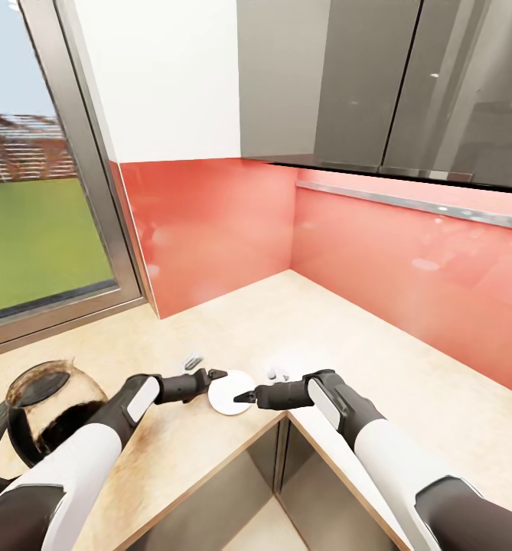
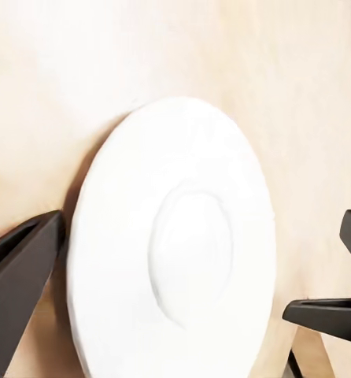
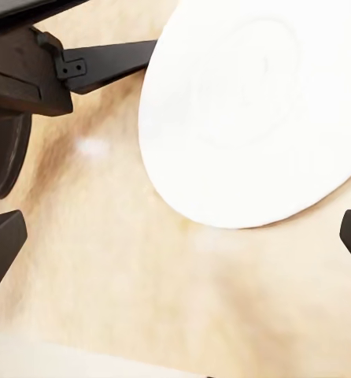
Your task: Set up a coffee station on the kitchen countertop: keep the coffee maker on the countertop, move the bottle of coffee from the kitchen shelf to the counter next to the coffee maker, place a paper coffee filter on top of the coffee maker, put the saucer next to the coffee maker with the coffee cup on the saucer, and place the electric kettle next to the coffee maker.
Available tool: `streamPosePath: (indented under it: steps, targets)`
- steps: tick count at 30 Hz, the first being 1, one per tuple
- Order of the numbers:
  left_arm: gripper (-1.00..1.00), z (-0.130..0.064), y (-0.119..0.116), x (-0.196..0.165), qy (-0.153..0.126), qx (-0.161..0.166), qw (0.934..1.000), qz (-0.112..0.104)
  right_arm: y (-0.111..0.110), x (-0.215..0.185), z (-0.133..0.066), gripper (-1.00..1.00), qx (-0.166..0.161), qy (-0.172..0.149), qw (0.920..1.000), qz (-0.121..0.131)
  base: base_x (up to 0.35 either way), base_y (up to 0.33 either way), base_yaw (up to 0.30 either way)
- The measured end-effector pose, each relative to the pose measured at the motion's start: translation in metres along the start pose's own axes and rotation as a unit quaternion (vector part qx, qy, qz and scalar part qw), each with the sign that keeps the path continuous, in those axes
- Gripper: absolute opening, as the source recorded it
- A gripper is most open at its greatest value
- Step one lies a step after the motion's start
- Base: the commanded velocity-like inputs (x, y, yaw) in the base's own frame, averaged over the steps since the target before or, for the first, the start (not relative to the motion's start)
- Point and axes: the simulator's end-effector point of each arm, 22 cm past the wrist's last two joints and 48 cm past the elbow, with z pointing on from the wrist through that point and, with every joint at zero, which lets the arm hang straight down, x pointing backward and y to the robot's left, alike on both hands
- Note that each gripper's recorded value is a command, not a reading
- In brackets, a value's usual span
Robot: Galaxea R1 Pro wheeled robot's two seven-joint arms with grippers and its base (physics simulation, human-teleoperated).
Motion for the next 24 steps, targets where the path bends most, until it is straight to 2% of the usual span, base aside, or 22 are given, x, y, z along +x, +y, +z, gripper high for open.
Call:
streamPosePath:
  steps: [8,24]
  targets:
    - [1.0,0.002,-0.005,0.0,-0.005,0.015,0.9997,-0.021,0.0,0.0,0.0,1.0,0.0,0.0,1.0,0.0,0.0,0.0,0.0]
    - [1.0,0.01,-0.021,0.007,-0.001,0.029,0.9993,-0.024,0.0,0.0,0.0,1.0,0.0,0.0,1.0,0.0,0.0,0.0,0.0]
